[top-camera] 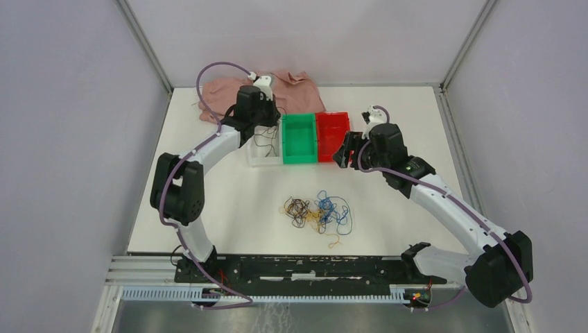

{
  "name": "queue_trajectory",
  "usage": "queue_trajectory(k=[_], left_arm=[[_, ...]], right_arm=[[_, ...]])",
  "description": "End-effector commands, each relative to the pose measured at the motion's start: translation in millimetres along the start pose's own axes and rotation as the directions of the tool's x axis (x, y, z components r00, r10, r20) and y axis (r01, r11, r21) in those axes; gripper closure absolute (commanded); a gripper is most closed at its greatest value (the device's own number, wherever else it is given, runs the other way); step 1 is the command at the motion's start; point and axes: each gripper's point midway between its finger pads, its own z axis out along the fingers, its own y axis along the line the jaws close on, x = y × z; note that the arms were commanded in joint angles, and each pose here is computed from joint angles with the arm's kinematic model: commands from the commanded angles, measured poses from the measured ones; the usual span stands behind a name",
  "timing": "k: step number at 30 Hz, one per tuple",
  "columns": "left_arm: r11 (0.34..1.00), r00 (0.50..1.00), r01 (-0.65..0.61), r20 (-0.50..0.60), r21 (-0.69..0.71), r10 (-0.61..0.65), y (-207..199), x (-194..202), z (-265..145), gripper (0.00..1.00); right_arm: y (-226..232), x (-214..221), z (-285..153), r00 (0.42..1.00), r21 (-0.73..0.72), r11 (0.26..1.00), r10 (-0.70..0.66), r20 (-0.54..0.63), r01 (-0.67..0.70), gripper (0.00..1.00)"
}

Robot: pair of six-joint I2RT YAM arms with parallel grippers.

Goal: Untangle the cables

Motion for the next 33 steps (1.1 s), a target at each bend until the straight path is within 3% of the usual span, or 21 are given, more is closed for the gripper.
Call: queue_trajectory(k=[1, 8, 16, 33], left_arm=[[0.999, 0.995, 0.027, 0.097, -0.028, -0.025, 14.6, -32.8, -4.5, 0.97], [0.970, 0.983, -0.172, 0.040, -0.173, 0.182, 56.5, -6.8, 3.3, 0.97], [0.908, 0.924, -0.373, 0.011, -0.192, 0.382, 63.4, 5.4, 18.7, 0.97], [0.842, 0.857, -0.513, -0.050, -0.169, 0.513, 69.0, 43.9, 37.2, 0.97]], right_arm=[[-3.3, -6.4, -1.9, 0.999, 0.009, 1.000, -0.013, 0.031, 0.012, 0.29], [-1.3, -6.8, 4.6, 1.000, 0.002, 1.000, -0.008, 0.018, 0.008, 0.30], [-4.4, -4.3, 8.9, 1.000, 0.013, 1.000, -0.010, 0.003, 0.010, 0.30], [-9.9, -2.9, 18.8, 1.000, 0.019, 1.000, -0.012, -0.019, 0.012, 0.31]])
